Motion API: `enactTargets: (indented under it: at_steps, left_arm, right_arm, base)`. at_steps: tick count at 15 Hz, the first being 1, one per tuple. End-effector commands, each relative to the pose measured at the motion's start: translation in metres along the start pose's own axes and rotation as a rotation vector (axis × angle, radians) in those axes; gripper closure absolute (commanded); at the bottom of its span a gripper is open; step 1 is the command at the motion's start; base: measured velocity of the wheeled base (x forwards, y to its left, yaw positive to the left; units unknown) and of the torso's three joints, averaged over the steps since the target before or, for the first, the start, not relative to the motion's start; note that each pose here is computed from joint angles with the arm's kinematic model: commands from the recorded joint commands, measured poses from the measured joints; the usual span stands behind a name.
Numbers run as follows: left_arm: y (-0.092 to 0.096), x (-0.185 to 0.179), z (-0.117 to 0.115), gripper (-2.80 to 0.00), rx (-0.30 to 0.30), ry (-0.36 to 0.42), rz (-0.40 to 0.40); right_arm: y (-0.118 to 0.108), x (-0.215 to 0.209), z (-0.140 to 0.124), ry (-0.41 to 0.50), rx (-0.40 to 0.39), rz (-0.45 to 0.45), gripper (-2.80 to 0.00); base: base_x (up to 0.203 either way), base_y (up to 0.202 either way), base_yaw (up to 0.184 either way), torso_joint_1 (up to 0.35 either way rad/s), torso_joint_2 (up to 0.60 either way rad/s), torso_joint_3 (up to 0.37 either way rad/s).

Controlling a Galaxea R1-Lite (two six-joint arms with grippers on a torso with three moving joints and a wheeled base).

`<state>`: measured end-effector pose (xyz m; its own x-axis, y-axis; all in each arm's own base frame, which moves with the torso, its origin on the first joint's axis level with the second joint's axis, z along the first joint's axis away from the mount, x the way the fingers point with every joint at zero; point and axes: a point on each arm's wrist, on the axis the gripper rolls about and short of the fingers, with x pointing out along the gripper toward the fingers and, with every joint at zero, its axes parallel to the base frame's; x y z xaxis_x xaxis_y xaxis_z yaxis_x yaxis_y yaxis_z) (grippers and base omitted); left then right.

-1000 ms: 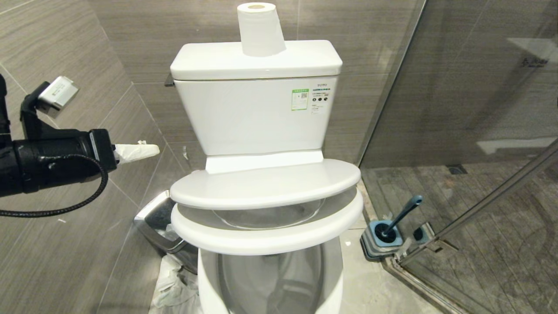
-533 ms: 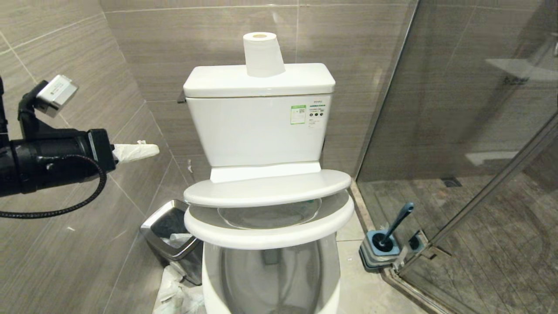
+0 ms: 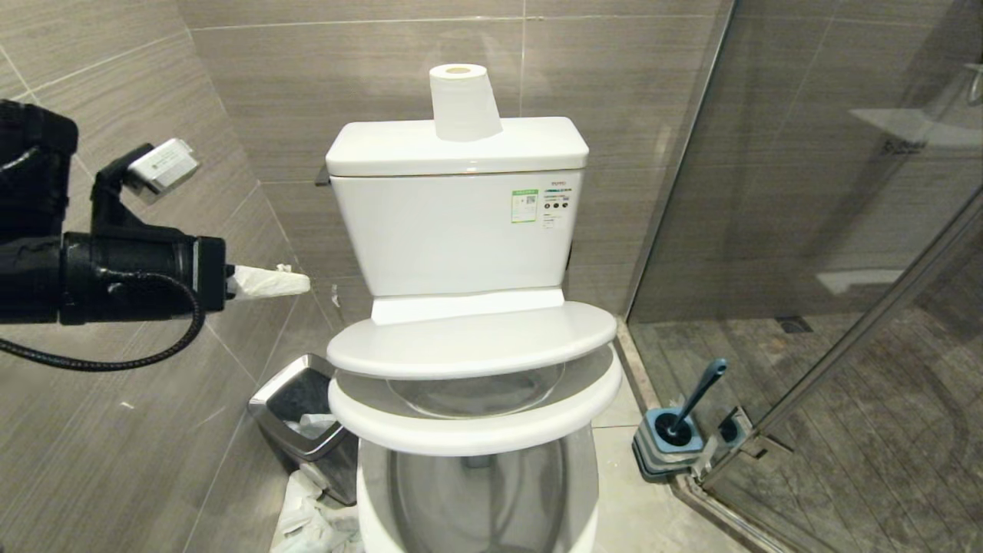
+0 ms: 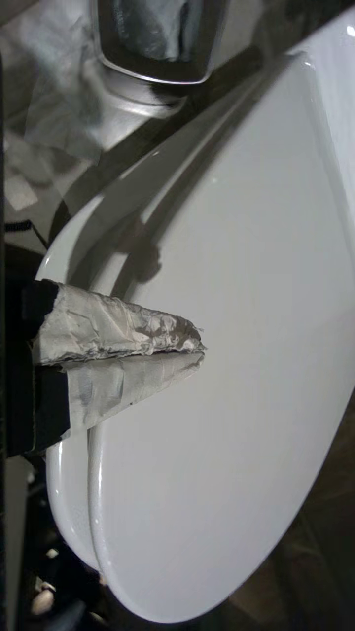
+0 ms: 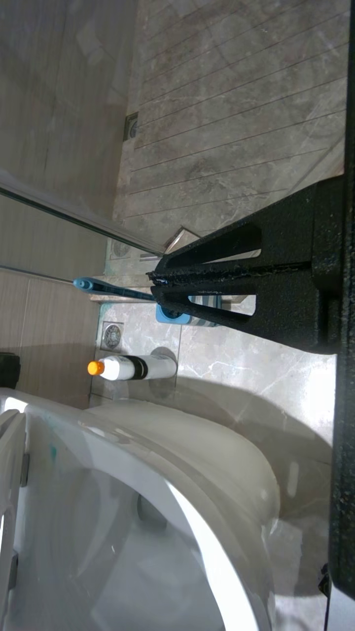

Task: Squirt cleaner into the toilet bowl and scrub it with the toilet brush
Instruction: Close the toilet lid

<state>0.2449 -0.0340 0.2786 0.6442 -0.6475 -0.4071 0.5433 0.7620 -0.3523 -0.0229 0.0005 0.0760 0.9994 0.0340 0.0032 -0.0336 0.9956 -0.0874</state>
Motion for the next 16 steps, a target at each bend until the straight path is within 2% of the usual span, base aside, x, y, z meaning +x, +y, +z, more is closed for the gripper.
enactTargets:
  at_steps: [1,2,3,6,10,16]
  left_arm:
    - [0.007,0.017,0.004,0.00,0.152,0.030,-0.054]
    - [0.005,0.025,0.004,0.00,0.254,0.044,-0.104]
    - [0.000,0.034,0.003,0.00,0.292,0.060,-0.155]
    - [-0.018,0.054,-0.007,0.00,0.309,0.140,-0.276]
    - [-0.021,0.074,-0.036,0.00,0.199,0.369,-0.292]
    - [0.005,0.108,-0.058,0.00,0.050,0.506,-0.264]
  right_arm:
    - [0.000,0.000,0.000,0.001,0.000,0.001,0.00]
    - [0.000,0.000,0.000,0.000,0.000,0.001,0.00]
    - [0.000,0.000,0.000,0.000,0.000,0.001,0.00]
    - [0.000,0.000,0.000,0.002,0.000,0.001,0.00]
    - [0.000,0.000,0.000,0.001,-0.001,0.001,0.00]
    - [0.000,0.000,0.000,0.001,0.000,0.001,0.00]
  base:
    - [0.000,0.000,0.000,0.000,0.00,0.000]
    - [0.000,0.000,0.000,0.000,0.00,0.000]
    - [0.000,0.000,0.000,0.000,0.00,0.000]
    - [0.000,0.000,0.000,0.000,0.00,0.000]
    - [0.000,0.000,0.000,0.000,0.00,0.000]
    - [0.000,0.000,0.000,0.000,0.00,0.000]
